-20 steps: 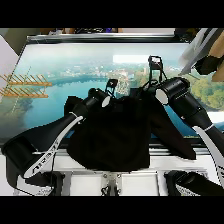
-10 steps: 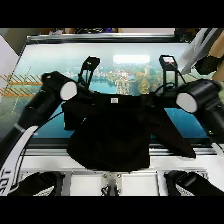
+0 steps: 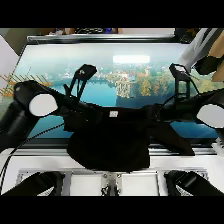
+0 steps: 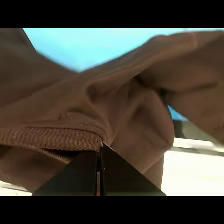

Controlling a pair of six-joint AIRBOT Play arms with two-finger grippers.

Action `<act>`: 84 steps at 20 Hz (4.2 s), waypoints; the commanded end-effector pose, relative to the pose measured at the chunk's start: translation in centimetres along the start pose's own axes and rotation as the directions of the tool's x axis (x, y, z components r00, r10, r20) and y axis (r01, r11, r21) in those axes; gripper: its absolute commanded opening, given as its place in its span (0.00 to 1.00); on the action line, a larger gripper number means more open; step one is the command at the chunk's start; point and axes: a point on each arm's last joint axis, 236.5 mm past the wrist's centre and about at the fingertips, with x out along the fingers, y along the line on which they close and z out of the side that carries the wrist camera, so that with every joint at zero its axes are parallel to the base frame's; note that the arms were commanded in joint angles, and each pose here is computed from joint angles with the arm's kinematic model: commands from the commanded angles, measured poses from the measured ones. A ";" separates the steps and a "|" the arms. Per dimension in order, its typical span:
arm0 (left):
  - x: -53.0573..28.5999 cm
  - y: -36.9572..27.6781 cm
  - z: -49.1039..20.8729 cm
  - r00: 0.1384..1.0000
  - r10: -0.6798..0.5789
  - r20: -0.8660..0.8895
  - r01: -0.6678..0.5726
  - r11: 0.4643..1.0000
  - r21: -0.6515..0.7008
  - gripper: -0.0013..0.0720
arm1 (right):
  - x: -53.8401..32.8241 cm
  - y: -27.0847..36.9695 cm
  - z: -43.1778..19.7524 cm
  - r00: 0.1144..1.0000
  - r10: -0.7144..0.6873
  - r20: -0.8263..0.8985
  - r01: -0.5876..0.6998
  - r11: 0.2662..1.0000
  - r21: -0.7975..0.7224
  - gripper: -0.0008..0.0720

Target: Fold the clothes and pants, and hang the long-sleeved shirts on hangers.

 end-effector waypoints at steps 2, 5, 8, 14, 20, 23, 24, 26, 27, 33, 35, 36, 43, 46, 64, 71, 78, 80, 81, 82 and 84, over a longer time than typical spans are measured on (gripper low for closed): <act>6.6 3.4 -4.2 0.981 -0.018 -0.193 -0.010 0.989 -0.146 0.04 | 2.6 0.0 -1.2 0.993 -0.074 -0.088 0.074 0.997 -0.006 0.03; 8.0 3.1 -6.4 0.963 -0.082 -0.255 0.035 0.983 -0.181 0.04 | 4.7 0.7 -2.0 0.984 -0.101 -0.144 0.097 0.995 -0.040 0.04; 8.1 3.0 -6.8 0.960 -0.085 -0.266 0.041 0.985 -0.169 0.04 | 6.2 1.3 -2.8 0.975 -0.121 -0.185 0.110 0.992 -0.069 0.04; 5.9 2.2 -4.0 0.976 -0.092 -0.196 0.070 0.991 -0.114 0.96 | 6.7 1.4 -3.0 0.972 -0.130 -0.197 0.117 0.990 -0.078 0.04; 1.3 1.5 0.7 0.995 -0.081 -0.060 0.080 0.997 -0.020 0.96 | 6.7 1.4 -3.1 0.971 -0.130 -0.199 0.117 0.990 -0.078 0.04; -0.5 3.5 2.6 0.998 -0.058 0.006 0.058 0.998 -0.037 0.96 | 6.7 1.4 -3.1 0.971 -0.130 -0.199 0.117 0.990 -0.078 0.04; -1.1 5.1 3.2 0.999 -0.041 0.027 0.043 0.997 -0.064 0.96 | 6.7 1.4 -3.1 0.971 -0.130 -0.199 0.117 0.990 -0.077 0.04; -2.1 9.0 4.0 0.997 0.007 0.071 0.003 0.991 -0.132 0.96 | 6.7 1.4 -3.1 0.971 -0.130 -0.199 0.117 0.990 -0.078 0.04; -2.7 11.4 4.1 0.995 0.037 0.087 -0.022 0.985 -0.172 0.96 | 6.7 1.4 -3.1 0.971 -0.130 -0.199 0.117 0.990 -0.077 0.04; -9.2 30.9 1.3 0.856 0.508 0.100 -0.424 0.799 -0.426 0.97 | 6.7 1.4 -3.1 0.971 -0.130 -0.199 0.117 0.990 -0.077 0.04; -11.6 36.2 -0.1 0.777 0.623 0.091 -0.510 0.708 -0.488 0.97 | 6.7 1.4 -3.1 0.971 -0.130 -0.199 0.117 0.990 -0.077 0.04; -12.3 38.8 -0.9 0.750 0.656 0.087 -0.523 0.668 -0.530 0.97 | 6.7 1.4 -3.1 0.971 -0.130 -0.199 0.117 0.990 -0.078 0.04; -6.8 51.7 -7.2 0.708 0.701 -0.084 -0.617 0.556 -0.558 0.96 | 6.7 1.4 -3.1 0.971 -0.130 -0.199 0.117 0.990 -0.078 0.04; -3.1 54.8 -9.5 0.706 0.691 -0.154 -0.662 0.568 -0.490 0.96 | 6.7 1.4 -3.1 0.971 -0.131 -0.200 0.118 0.990 -0.078 0.04; 3.3 63.5 -12.7 0.620 0.775 -0.123 -0.771 0.574 -0.276 0.96 | 6.9 1.4 -3.1 0.970 -0.134 -0.203 0.120 0.990 -0.078 0.04; 4.2 64.0 -12.9 0.621 0.776 -0.111 -0.769 0.576 -0.276 0.96 | 6.9 1.4 -3.1 0.970 -0.133 -0.202 0.120 0.990 -0.078 0.04; 4.2 64.0 -12.8 0.623 0.775 -0.109 -0.766 0.576 -0.284 0.49 | 6.9 1.4 -3.1 0.970 -0.133 -0.202 0.120 0.990 -0.078 0.04; 4.2 63.9 -12.9 0.625 0.772 -0.114 -0.765 0.577 -0.285 0.08 | 6.9 1.4 -3.1 0.970 -0.133 -0.202 0.120 0.990 -0.078 0.04; 4.3 63.9 -12.9 0.625 0.772 -0.113 -0.765 0.578 -0.284 0.08 | 6.9 1.4 -3.1 0.970 -0.134 -0.203 0.120 0.990 -0.078 0.04; 4.3 63.9 -12.9 0.625 0.772 -0.113 -0.765 0.578 -0.283 0.08 | 6.9 1.4 -3.1 0.970 -0.133 -0.202 0.120 0.990 -0.078 0.04; 4.1 63.8 -12.8 0.625 0.772 -0.116 -0.765 0.577 -0.285 0.04 | 6.9 1.4 -3.1 0.970 -0.133 -0.202 0.120 0.990 -0.078 0.04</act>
